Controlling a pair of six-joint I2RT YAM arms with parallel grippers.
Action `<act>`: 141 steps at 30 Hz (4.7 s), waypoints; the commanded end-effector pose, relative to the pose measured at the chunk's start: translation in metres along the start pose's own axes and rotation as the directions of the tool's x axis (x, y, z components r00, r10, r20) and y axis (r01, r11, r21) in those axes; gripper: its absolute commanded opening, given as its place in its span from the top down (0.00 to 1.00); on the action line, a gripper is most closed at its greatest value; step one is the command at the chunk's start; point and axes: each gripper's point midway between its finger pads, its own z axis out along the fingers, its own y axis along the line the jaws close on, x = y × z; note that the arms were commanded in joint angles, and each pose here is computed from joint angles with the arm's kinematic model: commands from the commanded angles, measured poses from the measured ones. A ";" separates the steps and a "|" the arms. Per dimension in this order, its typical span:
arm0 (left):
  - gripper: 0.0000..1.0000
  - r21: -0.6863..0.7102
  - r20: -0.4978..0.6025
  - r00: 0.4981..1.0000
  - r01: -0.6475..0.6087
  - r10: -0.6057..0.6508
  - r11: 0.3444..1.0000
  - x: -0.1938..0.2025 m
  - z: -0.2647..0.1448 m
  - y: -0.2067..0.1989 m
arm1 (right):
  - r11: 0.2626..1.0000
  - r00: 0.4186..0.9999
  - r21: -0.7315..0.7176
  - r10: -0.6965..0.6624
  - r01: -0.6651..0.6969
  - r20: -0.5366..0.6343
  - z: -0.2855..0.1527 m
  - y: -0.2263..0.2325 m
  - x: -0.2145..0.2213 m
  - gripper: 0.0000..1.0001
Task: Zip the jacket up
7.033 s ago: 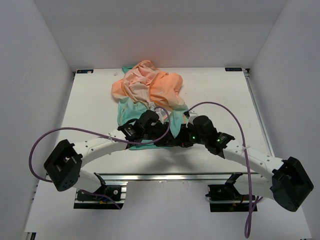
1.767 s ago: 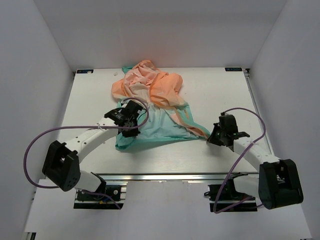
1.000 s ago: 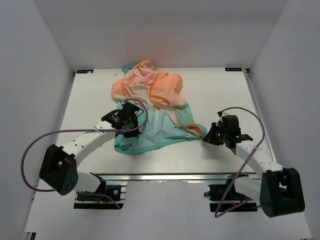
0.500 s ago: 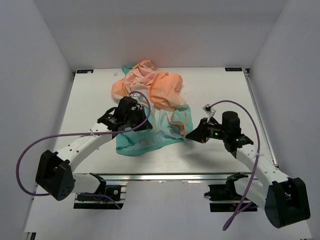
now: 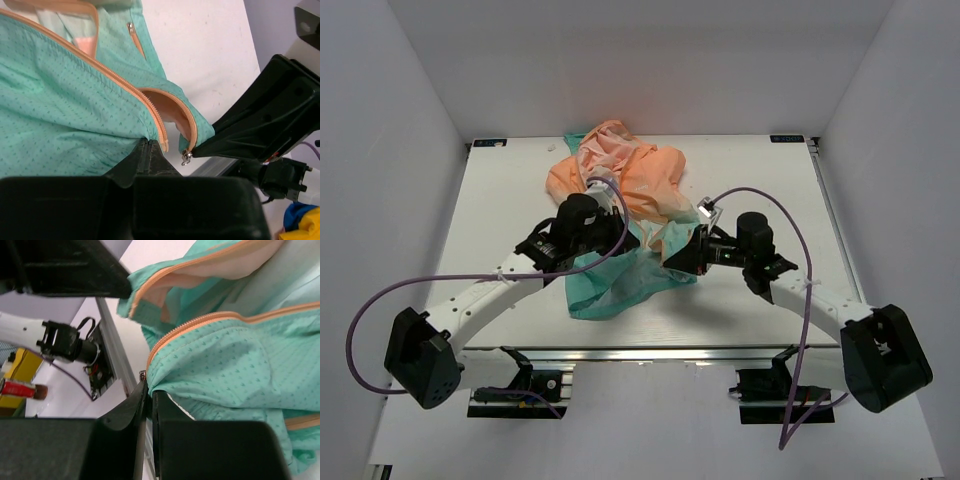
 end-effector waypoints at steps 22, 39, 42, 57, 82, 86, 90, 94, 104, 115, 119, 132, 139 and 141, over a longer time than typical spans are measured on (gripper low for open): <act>1.00 -0.022 0.327 0.943 -0.048 0.052 0.999 -0.034 -0.010 0.006 | 0.991 0.996 -0.127 0.046 -0.036 0.082 0.038 0.007 -0.051 1.00; 1.00 -0.007 0.330 0.943 -0.039 0.039 0.999 -0.034 -0.007 0.004 | 0.987 0.995 -0.158 0.047 -0.033 0.088 0.045 0.014 -0.059 1.00; 1.00 -0.003 0.326 0.944 -0.041 0.039 0.999 -0.033 -0.007 0.002 | 0.988 0.994 -0.150 0.046 -0.031 0.096 0.045 0.014 -0.061 1.00; 1.00 -0.009 0.309 0.950 -0.048 0.048 0.999 -0.028 -0.009 0.004 | 0.990 0.992 -0.137 0.049 -0.032 0.119 0.049 0.011 -0.069 1.00; 1.00 0.039 0.287 0.954 -0.096 0.081 0.995 -0.017 -0.012 -0.001 | 0.990 0.990 -0.129 0.065 -0.049 0.126 0.056 0.006 -0.077 1.00; 1.00 0.059 0.265 0.959 -0.116 0.097 0.991 -0.010 -0.012 -0.003 | 0.992 0.989 -0.119 0.068 -0.052 0.131 0.056 0.005 -0.079 1.00; 1.00 0.084 0.252 0.959 -0.151 0.126 0.985 -0.007 -0.012 -0.007 | 0.992 0.990 -0.112 0.076 -0.063 0.121 0.056 0.003 -0.077 1.00; 1.00 0.117 0.219 0.960 -0.205 0.176 0.972 0.002 -0.012 -0.011 | 0.991 0.991 -0.114 0.076 -0.063 0.114 0.056 0.004 -0.078 1.00; 1.00 0.293 0.147 0.951 -0.306 0.273 0.906 0.036 -0.022 -0.033 | 0.996 0.991 -0.074 0.050 -0.040 0.128 0.054 0.003 -0.088 1.00; 1.00 0.328 0.043 0.958 -0.281 0.283 0.902 0.068 -0.020 -0.032 | 0.997 0.980 -0.069 0.033 -0.020 0.194 0.048 0.011 -0.112 1.00; 1.00 0.341 -0.013 0.958 -0.265 0.286 0.902 0.086 -0.018 -0.030 | 0.999 0.971 -0.042 0.037 -0.028 0.235 0.044 0.011 -0.122 1.00; 1.00 0.249 -0.080 0.971 -0.198 0.224 0.948 0.100 -0.015 -0.019 | 0.998 0.958 -0.007 0.064 -0.065 0.281 0.033 0.006 -0.126 1.00; 0.43 0.159 -0.087 0.986 -0.126 0.141 0.979 0.087 -0.014 -0.015 | 0.994 0.977 -0.028 0.110 -0.107 0.181 0.032 0.002 -0.089 1.00; 0.40 0.144 -0.076 0.989 -0.115 0.127 0.983 0.085 -0.017 -0.013 | 0.992 0.978 -0.033 0.124 -0.120 0.166 0.030 0.003 -0.080 1.00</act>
